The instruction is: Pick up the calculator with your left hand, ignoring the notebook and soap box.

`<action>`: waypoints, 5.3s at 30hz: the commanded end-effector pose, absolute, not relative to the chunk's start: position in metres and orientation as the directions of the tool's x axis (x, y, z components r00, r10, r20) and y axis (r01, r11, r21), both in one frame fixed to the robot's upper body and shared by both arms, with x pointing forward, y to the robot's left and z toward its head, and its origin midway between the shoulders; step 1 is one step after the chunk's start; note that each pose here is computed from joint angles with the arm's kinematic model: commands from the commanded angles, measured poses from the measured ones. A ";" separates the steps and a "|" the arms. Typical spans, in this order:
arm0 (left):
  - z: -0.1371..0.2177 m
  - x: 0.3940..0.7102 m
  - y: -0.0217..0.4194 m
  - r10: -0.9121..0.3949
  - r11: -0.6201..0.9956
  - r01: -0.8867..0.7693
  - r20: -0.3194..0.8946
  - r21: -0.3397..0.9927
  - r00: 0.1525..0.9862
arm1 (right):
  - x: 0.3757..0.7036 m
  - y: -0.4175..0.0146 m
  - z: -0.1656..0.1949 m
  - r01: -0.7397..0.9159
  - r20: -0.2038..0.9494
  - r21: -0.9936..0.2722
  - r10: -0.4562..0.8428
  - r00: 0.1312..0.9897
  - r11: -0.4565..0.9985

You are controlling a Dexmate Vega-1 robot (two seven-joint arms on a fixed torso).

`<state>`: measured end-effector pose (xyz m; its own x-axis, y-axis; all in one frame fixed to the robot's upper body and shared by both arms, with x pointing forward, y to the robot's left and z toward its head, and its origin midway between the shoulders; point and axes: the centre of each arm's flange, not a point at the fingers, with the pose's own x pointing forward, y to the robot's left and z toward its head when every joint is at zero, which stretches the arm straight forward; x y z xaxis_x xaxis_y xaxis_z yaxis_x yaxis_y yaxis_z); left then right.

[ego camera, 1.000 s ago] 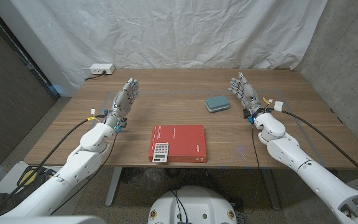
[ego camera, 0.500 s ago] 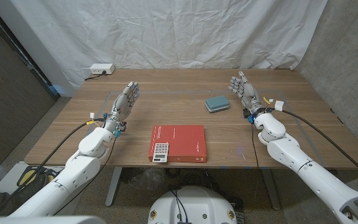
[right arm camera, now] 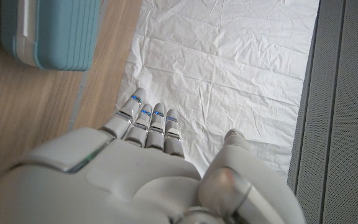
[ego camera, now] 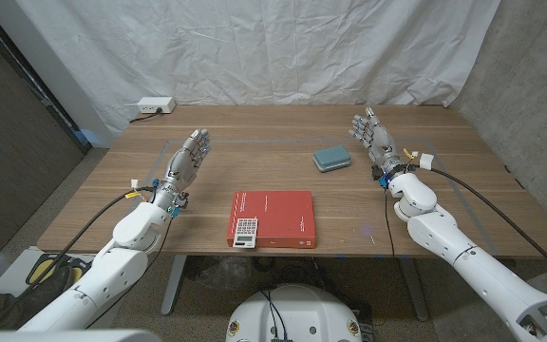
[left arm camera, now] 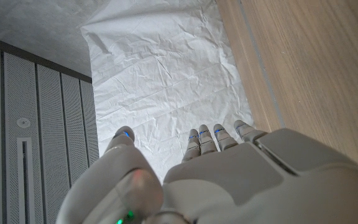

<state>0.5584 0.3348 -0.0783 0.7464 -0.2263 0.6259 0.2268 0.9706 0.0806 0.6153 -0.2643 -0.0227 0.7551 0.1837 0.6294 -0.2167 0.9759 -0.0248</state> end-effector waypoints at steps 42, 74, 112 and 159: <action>-0.118 0.515 0.329 -0.253 0.966 0.215 0.675 0.141 0.693 | 0.626 -0.262 -0.012 -0.240 0.637 -0.019 0.197 0.745 0.971; -0.134 0.477 0.333 -0.250 0.968 0.183 0.738 0.173 0.627 | 0.621 -0.256 -0.012 -0.241 0.643 -0.016 0.195 0.740 0.970; -0.168 0.428 0.320 -0.230 0.973 0.138 0.766 0.185 0.600 | 0.623 -0.254 -0.007 -0.262 0.646 -0.031 0.219 0.731 0.965; -0.216 0.388 0.319 -0.167 0.986 0.080 0.805 0.148 0.569 | 0.616 -0.251 -0.005 -0.265 0.661 -0.031 0.219 0.718 0.964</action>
